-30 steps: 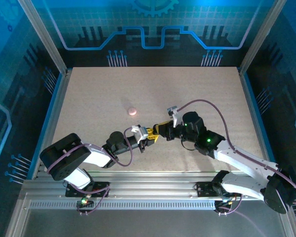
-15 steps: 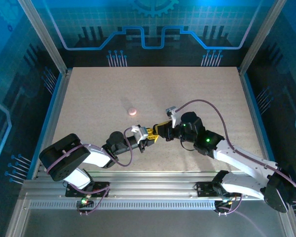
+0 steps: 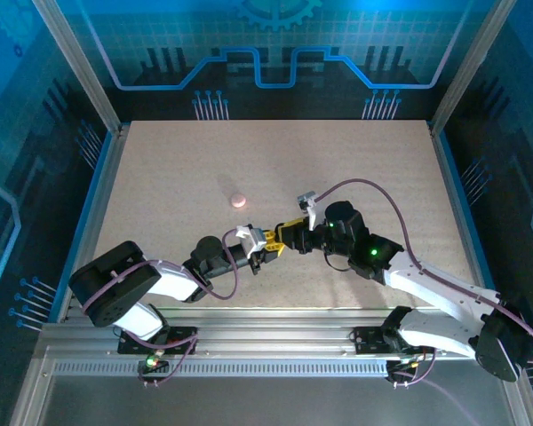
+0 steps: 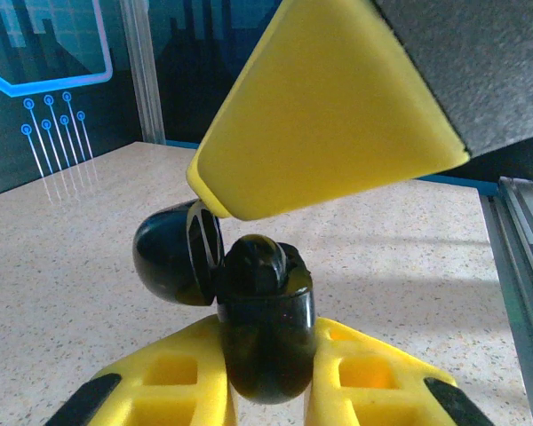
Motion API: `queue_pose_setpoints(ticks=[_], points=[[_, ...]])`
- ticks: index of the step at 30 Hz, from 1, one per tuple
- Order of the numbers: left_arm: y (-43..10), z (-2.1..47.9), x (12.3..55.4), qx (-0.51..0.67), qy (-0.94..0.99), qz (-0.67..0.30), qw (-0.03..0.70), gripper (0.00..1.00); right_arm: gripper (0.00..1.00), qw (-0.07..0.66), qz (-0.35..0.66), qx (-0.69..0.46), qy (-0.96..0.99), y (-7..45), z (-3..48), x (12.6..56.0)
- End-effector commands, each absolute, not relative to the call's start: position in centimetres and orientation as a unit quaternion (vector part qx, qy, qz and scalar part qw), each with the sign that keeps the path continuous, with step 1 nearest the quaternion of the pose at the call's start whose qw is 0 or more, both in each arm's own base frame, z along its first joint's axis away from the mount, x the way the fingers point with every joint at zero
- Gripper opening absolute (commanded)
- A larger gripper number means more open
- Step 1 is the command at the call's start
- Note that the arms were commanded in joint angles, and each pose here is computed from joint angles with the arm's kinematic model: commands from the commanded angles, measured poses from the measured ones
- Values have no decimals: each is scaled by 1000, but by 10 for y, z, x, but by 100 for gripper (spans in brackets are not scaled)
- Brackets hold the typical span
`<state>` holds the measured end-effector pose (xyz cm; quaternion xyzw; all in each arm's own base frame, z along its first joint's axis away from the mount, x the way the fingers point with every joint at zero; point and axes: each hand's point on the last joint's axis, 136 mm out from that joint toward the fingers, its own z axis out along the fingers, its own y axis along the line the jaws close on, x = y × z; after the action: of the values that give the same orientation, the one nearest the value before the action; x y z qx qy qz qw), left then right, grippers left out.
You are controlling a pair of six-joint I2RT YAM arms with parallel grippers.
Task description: Insert the wireless bluetooth earbuds into the charging case
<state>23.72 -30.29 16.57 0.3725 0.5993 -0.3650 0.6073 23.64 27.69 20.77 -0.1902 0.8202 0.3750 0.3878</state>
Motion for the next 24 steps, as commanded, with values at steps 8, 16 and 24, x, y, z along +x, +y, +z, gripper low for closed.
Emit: queue_pose_setpoints(ticks=[8, 16, 24], points=[[-300, 192, 231, 368, 563, -371, 641, 10, 35, 399, 383, -191, 811, 273, 226, 230], [-296, 187, 229, 366, 569, -367, 638, 10, 39, 365, 341, -179, 847, 242, 230, 231], [-294, 183, 225, 374, 569, -365, 635, 10, 39, 304, 302, -191, 883, 219, 228, 233]])
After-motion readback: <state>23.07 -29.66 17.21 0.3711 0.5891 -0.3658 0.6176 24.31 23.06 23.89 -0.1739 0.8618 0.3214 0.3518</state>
